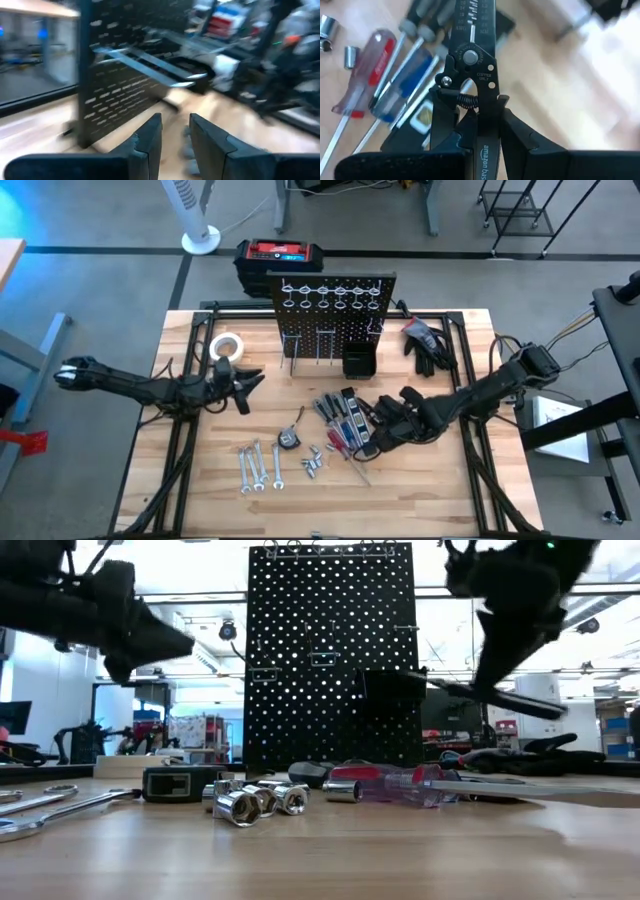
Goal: Hang tools onto peg board
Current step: Hang the combination pliers on the peg board
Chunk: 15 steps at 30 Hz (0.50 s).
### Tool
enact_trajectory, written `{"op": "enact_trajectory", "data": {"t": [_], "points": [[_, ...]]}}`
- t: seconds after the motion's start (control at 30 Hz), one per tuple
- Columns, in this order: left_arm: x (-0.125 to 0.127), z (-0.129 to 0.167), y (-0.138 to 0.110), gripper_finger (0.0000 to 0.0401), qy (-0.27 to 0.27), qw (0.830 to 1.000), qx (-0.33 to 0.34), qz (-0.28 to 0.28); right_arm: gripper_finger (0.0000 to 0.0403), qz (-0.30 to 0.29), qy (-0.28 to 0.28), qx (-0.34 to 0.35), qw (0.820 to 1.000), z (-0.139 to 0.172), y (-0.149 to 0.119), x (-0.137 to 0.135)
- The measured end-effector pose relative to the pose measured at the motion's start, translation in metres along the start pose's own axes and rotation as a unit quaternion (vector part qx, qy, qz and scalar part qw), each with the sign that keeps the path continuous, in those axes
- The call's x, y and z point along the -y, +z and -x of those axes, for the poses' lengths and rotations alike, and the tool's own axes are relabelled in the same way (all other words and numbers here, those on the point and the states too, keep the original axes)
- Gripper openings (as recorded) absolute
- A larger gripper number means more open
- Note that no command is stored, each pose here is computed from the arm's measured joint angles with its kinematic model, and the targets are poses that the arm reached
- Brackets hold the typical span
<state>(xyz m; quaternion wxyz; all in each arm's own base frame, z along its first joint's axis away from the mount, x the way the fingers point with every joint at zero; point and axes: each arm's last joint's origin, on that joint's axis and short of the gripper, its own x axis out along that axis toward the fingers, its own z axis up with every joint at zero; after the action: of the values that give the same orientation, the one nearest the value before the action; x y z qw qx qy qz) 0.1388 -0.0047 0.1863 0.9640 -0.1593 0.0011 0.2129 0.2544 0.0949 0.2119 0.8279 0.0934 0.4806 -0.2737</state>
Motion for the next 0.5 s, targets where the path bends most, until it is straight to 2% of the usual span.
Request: {"op": "enact_trajectory", "data": {"t": [0.1, 0.2, 0.5], "points": [[0.007, -0.005, 0.001, 0.0088, -0.054, 0.998, 0.003, 0.011, 0.0042, 0.050, -0.009, 0.024, 0.998, 0.001, 0.008, -0.006], [0.013, -0.011, -0.002, 0.0088, -0.084, 0.996, -0.013, 0.009, 0.0042, 0.097, -0.014, 0.043, 0.994, -0.004, 0.012, -0.015], [0.036, -0.043, -0.001, 0.0089, -0.092, 0.994, -0.062, -0.023, 0.0042, 0.165, -0.038, 0.073, 0.983, -0.020, 0.023, -0.037]]}}
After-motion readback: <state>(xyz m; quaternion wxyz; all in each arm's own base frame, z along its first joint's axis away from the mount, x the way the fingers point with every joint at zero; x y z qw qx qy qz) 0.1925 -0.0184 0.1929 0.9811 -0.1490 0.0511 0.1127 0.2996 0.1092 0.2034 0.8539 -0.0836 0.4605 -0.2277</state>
